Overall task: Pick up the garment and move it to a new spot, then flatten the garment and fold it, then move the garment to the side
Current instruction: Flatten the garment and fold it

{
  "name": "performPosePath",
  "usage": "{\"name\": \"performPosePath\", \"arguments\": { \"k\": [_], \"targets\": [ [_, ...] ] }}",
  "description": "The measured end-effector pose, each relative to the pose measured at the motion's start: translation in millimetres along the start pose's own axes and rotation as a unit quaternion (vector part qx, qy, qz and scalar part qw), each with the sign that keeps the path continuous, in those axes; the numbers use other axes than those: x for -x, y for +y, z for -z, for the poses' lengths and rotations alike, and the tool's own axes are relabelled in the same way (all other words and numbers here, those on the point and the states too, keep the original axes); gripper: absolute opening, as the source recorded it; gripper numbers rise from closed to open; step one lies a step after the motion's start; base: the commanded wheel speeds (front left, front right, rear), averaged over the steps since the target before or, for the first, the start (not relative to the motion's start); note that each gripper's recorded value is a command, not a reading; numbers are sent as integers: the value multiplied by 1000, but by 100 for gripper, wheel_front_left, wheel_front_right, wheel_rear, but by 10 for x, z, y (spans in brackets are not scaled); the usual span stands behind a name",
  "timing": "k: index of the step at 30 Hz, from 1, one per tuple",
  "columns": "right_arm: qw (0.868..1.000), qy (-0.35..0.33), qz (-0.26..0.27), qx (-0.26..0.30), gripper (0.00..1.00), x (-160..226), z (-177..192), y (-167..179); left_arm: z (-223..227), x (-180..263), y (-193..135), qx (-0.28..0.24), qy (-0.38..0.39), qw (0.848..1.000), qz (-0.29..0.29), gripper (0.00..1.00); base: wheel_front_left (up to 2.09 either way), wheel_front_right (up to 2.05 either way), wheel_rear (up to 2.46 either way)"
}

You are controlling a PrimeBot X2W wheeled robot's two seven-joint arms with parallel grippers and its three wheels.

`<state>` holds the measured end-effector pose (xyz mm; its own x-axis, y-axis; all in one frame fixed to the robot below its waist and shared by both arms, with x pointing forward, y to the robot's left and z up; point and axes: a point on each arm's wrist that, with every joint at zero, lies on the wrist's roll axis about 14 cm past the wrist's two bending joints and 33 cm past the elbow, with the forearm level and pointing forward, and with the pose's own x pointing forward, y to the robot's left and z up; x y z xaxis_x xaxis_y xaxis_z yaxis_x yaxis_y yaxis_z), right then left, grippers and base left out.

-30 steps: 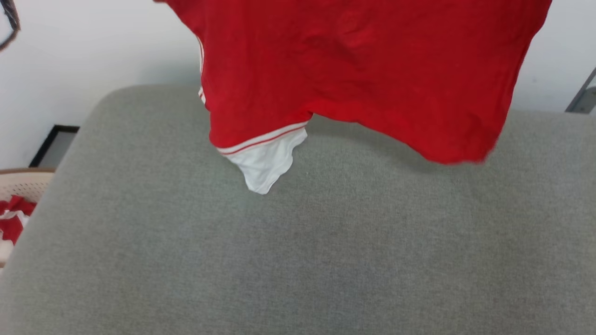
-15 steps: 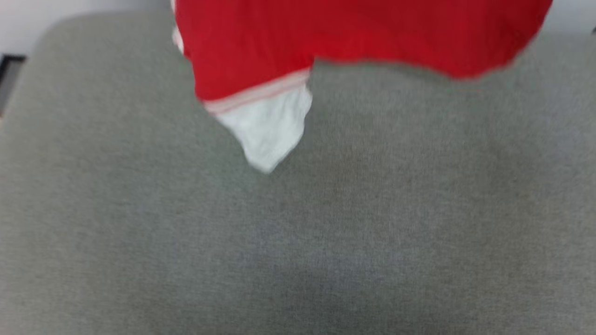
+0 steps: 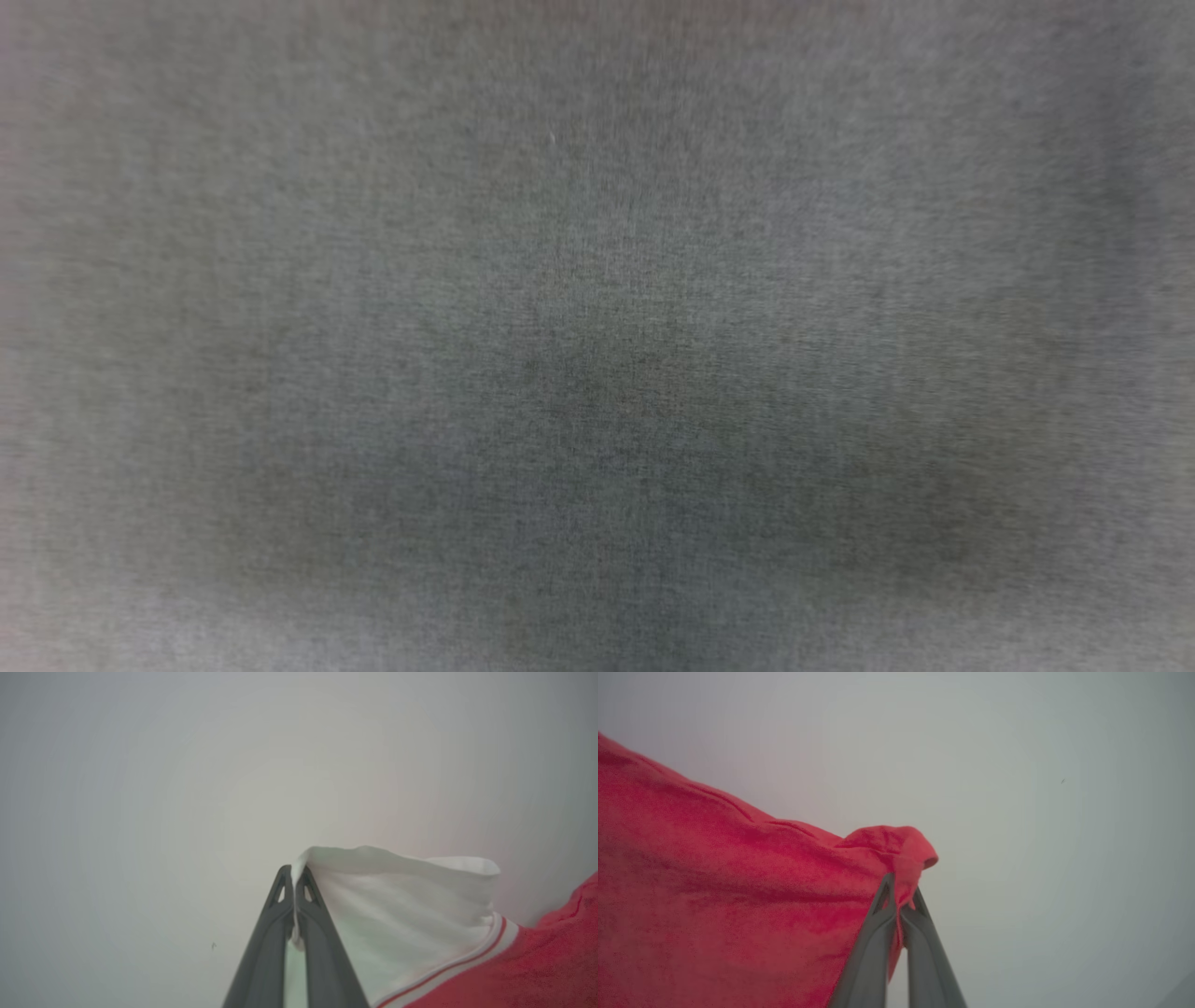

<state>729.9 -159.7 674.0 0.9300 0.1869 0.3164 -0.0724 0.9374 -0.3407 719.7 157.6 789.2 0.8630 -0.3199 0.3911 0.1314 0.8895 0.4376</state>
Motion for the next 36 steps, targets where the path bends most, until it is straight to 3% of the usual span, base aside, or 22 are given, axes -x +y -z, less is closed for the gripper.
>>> {"name": "performPosePath", "arguments": {
  "k": [3, 8, 12, 19, 28, 36],
  "targets": [
    [999, 44, -10, 4, 0, 27, 553, 170, 434, -14, -149, 11, 22, 1000, 9, 0, 0, 0, 0],
    [990, 136, -38, -18, 0, 240, 1448, 559, 1488, 278, -483, 29, 122, 992, 34, 0, 0, 0, 0],
    [979, 191, -61, -34, 0, 456, 1820, 815, 1959, 598, -704, 33, 186, 980, 61, 0, 0, 0, 0],
    [966, 240, -87, -46, 0, 787, 1908, 963, 2312, 1265, -1041, 78, 301, 945, 105, 0, 0, 0, 0],
    [954, 270, -113, -60, 0, 1251, 1705, 1096, 2084, 1945, -1036, 105, 374, 909, 148, 0, 0, 0, 0],
    [931, 327, -136, -88, 0, 1944, 1648, 1274, 1811, 2689, -1099, 152, 428, 876, 166, 0, 0, 0, 0]
  ]
}}
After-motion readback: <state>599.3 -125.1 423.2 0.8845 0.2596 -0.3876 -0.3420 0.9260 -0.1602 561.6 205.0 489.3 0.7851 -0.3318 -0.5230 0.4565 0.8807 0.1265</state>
